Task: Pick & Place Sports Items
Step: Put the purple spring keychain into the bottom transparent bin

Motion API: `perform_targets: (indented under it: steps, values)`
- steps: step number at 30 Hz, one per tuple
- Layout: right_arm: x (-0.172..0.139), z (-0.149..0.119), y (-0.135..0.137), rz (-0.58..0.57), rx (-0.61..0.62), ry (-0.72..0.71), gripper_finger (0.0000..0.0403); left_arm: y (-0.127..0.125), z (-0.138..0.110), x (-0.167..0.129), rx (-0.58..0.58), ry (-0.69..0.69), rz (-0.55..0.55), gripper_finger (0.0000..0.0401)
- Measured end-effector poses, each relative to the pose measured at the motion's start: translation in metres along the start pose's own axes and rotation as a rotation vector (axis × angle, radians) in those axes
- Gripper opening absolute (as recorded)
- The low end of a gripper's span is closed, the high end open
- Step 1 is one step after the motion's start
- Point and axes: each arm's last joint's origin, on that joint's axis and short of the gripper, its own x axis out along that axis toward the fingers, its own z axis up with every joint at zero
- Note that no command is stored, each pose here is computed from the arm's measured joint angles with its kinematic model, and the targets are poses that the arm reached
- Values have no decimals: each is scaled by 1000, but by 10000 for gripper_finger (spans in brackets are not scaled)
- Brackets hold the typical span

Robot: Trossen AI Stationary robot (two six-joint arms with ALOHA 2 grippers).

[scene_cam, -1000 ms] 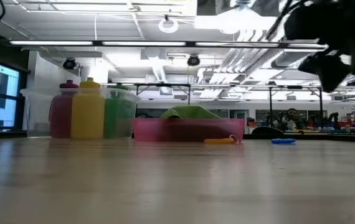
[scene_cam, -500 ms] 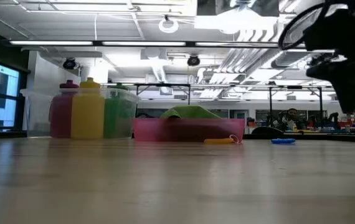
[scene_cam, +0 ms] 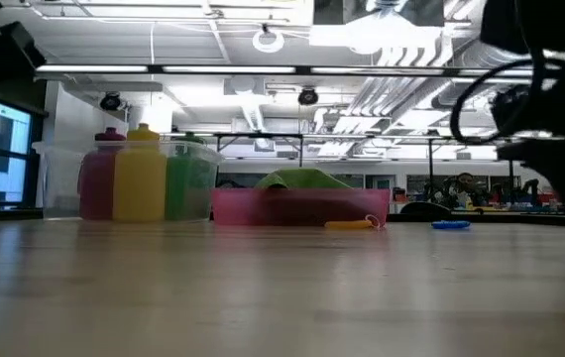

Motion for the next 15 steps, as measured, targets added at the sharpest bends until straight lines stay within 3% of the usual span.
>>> perform_targets:
  steps: [7,15]
  values:
    - [20,1,8,-21,-27,75,224,6,4,2,-25,-5,19,193]
    - [26,2,10,-13,-36,83,103,8,6,3,-33,-9,28,193]
